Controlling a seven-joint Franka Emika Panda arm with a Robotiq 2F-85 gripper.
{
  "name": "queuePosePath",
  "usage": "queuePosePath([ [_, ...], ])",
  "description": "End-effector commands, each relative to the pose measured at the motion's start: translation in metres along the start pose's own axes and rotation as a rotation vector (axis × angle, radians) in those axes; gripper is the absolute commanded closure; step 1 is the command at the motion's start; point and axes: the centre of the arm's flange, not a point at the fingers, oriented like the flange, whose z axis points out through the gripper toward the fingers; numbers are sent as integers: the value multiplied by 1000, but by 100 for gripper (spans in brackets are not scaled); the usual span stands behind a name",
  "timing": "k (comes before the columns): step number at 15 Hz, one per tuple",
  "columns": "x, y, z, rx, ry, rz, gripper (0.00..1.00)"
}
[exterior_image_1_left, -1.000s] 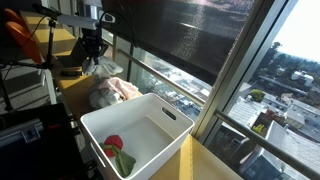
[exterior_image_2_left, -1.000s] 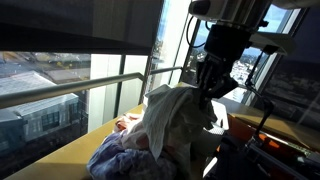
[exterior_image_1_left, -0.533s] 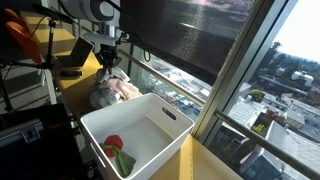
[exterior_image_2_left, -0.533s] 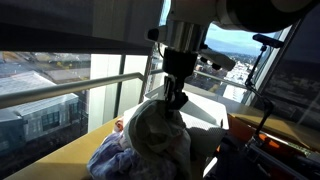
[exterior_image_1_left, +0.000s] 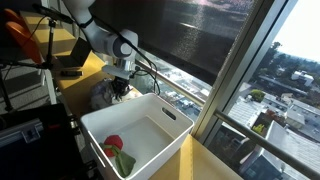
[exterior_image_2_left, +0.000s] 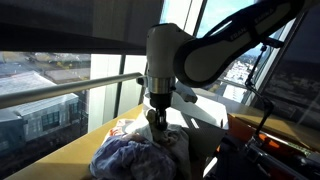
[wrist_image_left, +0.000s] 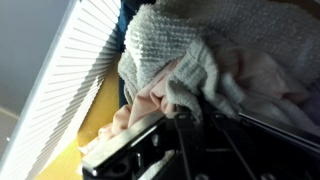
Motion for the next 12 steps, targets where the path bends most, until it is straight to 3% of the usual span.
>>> queuePosePath([
  [1, 8, -14, 17, -1, -29, 7, 96],
  [2, 3, -19, 14, -3, -30, 1, 96],
  [3, -6, -25, 6, -14, -29, -4, 61],
  [4, -15, -28, -3, -28, -24, -7, 60],
  [7, -54, -14, -45, -74, -1, 4, 40],
  [12, -123, 53, -108, -89, 89, 127, 4],
])
